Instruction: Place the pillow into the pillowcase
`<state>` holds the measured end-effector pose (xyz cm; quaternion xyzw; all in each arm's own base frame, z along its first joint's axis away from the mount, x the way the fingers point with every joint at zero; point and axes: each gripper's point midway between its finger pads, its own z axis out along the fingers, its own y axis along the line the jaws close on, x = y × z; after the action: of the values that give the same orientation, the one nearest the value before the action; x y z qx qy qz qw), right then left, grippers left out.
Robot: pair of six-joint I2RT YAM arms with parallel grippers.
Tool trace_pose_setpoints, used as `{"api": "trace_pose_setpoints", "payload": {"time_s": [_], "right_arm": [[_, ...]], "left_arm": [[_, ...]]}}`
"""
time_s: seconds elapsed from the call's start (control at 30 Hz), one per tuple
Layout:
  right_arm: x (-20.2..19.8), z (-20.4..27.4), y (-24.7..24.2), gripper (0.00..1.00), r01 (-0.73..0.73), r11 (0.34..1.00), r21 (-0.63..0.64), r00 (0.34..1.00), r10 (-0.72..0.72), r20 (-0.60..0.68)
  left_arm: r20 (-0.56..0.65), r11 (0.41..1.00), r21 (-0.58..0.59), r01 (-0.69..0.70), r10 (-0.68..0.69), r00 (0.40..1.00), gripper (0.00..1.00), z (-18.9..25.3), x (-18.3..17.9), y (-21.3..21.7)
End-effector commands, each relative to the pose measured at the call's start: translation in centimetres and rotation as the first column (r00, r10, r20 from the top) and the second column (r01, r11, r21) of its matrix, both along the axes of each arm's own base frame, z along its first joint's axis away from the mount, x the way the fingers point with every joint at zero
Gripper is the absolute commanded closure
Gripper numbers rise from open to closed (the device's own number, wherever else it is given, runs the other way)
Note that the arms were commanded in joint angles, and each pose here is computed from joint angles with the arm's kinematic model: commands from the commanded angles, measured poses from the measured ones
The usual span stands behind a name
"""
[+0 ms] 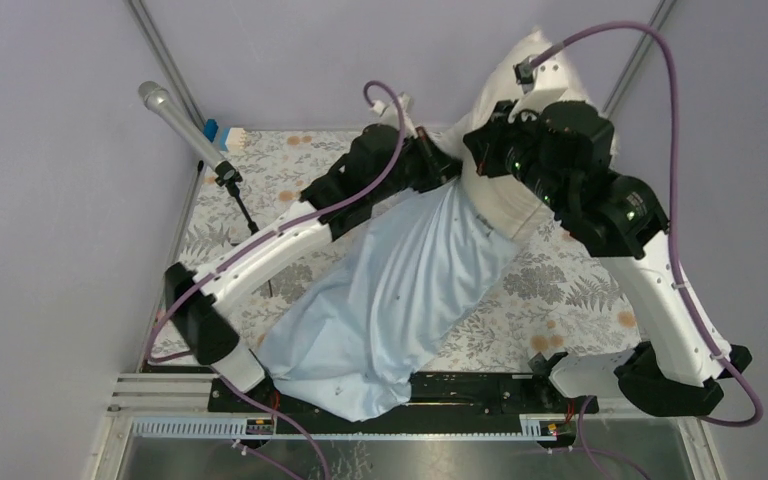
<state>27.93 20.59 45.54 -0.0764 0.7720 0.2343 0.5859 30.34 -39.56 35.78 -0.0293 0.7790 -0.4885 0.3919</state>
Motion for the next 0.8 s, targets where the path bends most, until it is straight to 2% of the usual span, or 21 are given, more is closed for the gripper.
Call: {"api": "trace_pose_setpoints", "payload": {"time_s": [0.0,0.1,0.17,0.33,0.43,0.53,0.6,0.77], "right_arm": [[-2.0,14.7,-0.3,1.00,-0.099,0.981,0.165,0.931,0.033,0.364],[-1.9,15.8,1.0,1.00,-0.153,0.980,0.127,0.918,0.093,0.386],[-1.5,14.1,2.9,1.00,-0.210,0.973,0.098,0.926,0.166,0.339],[0.3,3.2,7.2,1.00,-0.265,0.958,0.105,0.957,0.248,0.150],[0.1,-4.8,8.8,1.00,-0.279,0.951,0.132,0.960,0.281,0.004],[-0.6,-9.8,8.6,1.00,-0.239,0.958,0.161,0.964,0.253,-0.078],[-0.5,-10.8,7.2,1.00,-0.171,0.971,0.165,0.979,0.187,-0.084],[0.0,-8.8,5.2,1.00,-0.078,0.986,0.148,0.994,0.089,-0.069]], "left_arm": [[0.181,0.979,-0.170,0.111,-0.080,0.980,1.00,8.5,1.1,-4.3],[0.190,0.980,-0.178,0.090,-0.055,0.980,1.00,9.1,1.8,-4.3],[0.161,0.988,-0.143,0.054,-0.031,0.986,1.00,7.0,2.2,-3.5],[-0.030,0.998,-0.042,-0.037,0.036,0.999,1.00,-5.8,3.6,1.4],[-0.110,0.999,0.009,-0.050,0.051,0.993,1.00,-11.8,3.5,4.7],[-0.164,0.997,0.035,-0.073,0.078,0.983,1.00,-15.6,2.7,7.6],[-0.177,0.993,0.034,-0.110,0.114,0.978,1.00,-16.5,2.3,9.3],[-0.232,0.988,0.041,-0.151,0.156,0.960,1.00,-17.0,0.4,11.3]]}}
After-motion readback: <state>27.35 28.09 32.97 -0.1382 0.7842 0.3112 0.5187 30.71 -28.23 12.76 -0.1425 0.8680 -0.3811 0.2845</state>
